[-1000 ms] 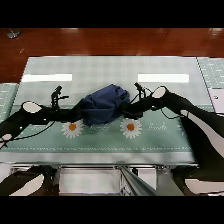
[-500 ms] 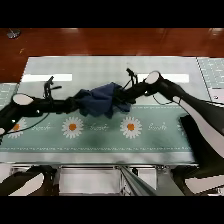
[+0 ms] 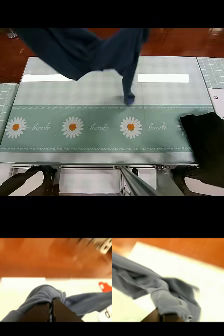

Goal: Fold the shirts.

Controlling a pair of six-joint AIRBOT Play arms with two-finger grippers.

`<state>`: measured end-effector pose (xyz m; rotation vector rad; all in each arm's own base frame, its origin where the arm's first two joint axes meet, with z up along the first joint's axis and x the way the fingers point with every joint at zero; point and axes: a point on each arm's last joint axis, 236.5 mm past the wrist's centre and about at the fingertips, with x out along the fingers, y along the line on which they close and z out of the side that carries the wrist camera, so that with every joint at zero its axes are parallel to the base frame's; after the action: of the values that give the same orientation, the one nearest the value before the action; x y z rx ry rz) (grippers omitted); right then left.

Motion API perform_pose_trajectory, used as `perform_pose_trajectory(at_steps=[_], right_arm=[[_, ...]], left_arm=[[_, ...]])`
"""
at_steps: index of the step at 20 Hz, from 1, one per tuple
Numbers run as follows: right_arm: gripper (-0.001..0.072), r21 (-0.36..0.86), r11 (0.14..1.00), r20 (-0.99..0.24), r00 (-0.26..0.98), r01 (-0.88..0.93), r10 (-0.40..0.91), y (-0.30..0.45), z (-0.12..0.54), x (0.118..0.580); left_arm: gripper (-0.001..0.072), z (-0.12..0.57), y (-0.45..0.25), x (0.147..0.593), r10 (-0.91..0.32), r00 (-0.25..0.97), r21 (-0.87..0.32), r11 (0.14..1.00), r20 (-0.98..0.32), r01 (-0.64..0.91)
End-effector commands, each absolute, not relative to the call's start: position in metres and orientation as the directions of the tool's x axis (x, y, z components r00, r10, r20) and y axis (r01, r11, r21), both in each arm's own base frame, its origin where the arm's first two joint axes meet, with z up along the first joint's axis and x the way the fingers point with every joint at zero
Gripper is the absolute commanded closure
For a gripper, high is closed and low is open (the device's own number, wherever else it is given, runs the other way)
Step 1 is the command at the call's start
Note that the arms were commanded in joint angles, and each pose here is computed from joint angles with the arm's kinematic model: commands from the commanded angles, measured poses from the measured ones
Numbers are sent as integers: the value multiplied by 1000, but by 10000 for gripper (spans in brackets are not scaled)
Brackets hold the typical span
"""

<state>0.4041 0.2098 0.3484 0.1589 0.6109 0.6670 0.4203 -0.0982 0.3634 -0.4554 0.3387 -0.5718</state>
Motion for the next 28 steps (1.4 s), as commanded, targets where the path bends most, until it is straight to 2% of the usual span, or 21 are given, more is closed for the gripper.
perform_pose_trajectory(at_steps=[1, 3, 5, 7, 8, 10, 12, 15, 18, 21, 25, 28], right_arm=[[695, 121, 855, -368, 777, -505, 511, 150, 426, 319], [695, 46, 901, -331, 845, -431, 420, 115, 444, 271], [695, 22, 935, -333, 879, -354, 341, 86, 445, 231], [695, 31, 957, -404, 873, -287, 275, 65, 422, 206], [695, 51, 963, -440, 859, -265, 260, 61, 407, 200], [695, 97, 957, -529, 800, -275, 283, 70, 366, 202], [695, 160, 937, -636, 694, -310, 338, 90, 310, 210], [696, 210, 936, -705, 619, -283, 345, 104, 238, 248], [697, 192, 962, -761, 590, -195, 272, 100, 177, 303], [697, 177, 978, -812, 544, -111, 209, 93, 115, 373], [695, 385, 922, -808, 499, 47, 312, 85, 56, 461], [695, 486, 871, -800, 439, 77, 408, 95, 28, 496]], left_arm=[[679, 475, -88, 356, -523, 852, -285, 820, -19, 497], [679, 499, -65, 319, -394, 919, -180, 903, 15, 390], [679, 508, -39, 282, -234, 972, -82, 968, 20, 235], [678, 507, -16, 251, -91, 996, 6, 996, 6, 91], [679, 501, -8, 241, -42, 999, 9, 999, -18, 42], [679, 472, -8, 240, -42, 993, -16, 999, -112, 40], [679, 416, -21, 257, -136, 953, -102, 988, -271, 112], [679, 303, -49, 292, -356, 808, -356, 914, -470, 196], [679, 194, -40, 330, -391, 735, -513, 856, -553, 69], [679, 103, -51, 363, -415, 650, -559, 829, -637, -18], [679, 35, -59, 437, -356, 657, -527, 847, -664, -74], [675, -7, -63, 471, -366, 606, -551, 821, -707, -147]])
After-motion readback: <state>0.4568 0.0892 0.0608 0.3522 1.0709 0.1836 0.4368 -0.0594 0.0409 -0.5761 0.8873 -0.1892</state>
